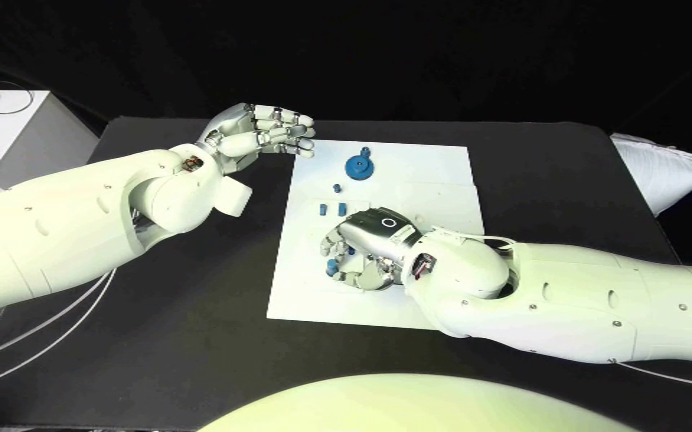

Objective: Assemble the parts on the task board

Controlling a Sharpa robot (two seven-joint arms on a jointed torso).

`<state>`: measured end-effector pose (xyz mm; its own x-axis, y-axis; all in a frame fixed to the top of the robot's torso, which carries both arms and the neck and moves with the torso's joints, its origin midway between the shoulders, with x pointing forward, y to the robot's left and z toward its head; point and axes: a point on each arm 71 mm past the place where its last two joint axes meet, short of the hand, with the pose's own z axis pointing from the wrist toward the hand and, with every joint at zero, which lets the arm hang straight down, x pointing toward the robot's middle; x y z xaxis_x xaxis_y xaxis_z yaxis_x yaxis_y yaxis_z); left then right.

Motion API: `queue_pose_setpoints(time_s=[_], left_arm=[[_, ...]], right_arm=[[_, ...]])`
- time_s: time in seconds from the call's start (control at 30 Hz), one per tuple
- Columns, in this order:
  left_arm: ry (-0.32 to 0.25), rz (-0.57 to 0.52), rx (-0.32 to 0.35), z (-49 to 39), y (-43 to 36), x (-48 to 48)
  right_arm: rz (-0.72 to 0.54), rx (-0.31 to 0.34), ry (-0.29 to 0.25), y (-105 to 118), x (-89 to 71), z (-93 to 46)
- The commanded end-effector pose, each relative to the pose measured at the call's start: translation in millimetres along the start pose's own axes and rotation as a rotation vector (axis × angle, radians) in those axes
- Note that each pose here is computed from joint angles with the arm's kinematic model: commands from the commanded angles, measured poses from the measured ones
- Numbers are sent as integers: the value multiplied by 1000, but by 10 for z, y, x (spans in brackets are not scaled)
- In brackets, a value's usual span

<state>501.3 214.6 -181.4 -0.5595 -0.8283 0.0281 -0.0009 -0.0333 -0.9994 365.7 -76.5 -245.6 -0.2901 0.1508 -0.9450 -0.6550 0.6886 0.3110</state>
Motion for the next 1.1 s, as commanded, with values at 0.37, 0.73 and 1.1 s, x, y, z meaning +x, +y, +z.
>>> queue_pose_setpoints(time_s=[0.37,0.73,1.1], left_arm=[[18,-6,-1,7,12,20],[19,-12,-5,12,57,35],[10,-14,-9,-13,93,26]], right_arm=[[63,0,-91,-110,-276,-217],[380,177,-133,-789,-799,-630],[504,481,-62,-1416,-892,-1231]])
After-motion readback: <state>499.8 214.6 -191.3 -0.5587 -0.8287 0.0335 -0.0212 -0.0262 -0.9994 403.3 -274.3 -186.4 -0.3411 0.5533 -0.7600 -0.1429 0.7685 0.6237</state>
